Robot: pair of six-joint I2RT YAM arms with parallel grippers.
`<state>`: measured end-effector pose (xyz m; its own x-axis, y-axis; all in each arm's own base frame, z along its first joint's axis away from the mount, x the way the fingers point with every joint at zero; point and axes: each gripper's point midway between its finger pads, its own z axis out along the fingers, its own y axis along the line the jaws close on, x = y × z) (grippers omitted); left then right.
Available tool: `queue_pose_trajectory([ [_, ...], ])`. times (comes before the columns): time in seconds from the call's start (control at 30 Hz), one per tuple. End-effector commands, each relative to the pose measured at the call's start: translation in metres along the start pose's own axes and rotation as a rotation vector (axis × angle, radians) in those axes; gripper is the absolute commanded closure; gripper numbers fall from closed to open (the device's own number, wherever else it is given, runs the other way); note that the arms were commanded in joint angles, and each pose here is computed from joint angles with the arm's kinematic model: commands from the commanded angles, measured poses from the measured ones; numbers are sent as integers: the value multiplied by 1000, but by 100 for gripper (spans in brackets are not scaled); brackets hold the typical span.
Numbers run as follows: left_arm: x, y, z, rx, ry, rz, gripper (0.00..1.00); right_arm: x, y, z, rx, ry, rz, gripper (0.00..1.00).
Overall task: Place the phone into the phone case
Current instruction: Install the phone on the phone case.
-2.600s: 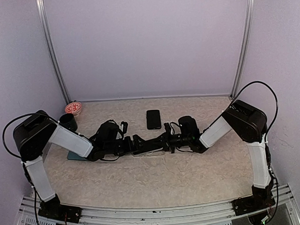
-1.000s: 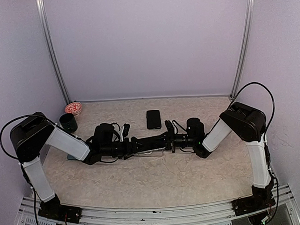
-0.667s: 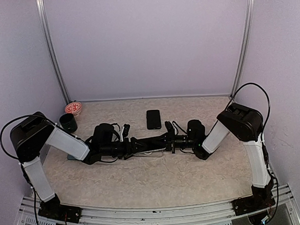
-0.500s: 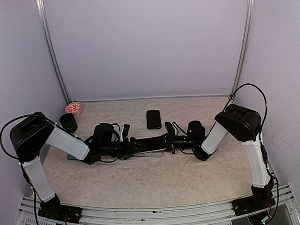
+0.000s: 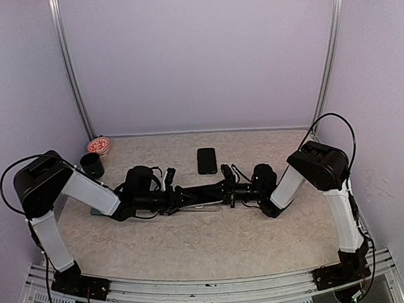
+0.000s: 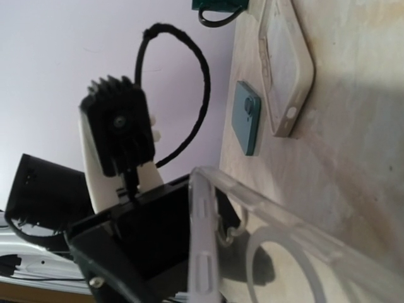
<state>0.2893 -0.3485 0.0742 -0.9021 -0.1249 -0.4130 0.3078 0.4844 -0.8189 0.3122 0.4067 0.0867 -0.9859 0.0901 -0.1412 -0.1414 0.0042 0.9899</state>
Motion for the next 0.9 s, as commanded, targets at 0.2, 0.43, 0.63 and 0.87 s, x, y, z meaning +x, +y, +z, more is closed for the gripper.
queue_pose_trajectory([
  [0.2, -17, -52, -4, 183, -40, 115, 58, 17, -14, 6, 34, 68, 7, 100],
  [0.43, -16, -54, -6, 193, -39, 118, 63, 17, -11, 5, 46, 69, -19, 97],
  [0.63, -14, -56, -8, 210, -40, 119, 68, 19, -13, 5, 72, 76, -33, 92],
  [0.87, -14, -59, -9, 223, -39, 119, 71, 19, -13, 4, 100, 77, -50, 86],
])
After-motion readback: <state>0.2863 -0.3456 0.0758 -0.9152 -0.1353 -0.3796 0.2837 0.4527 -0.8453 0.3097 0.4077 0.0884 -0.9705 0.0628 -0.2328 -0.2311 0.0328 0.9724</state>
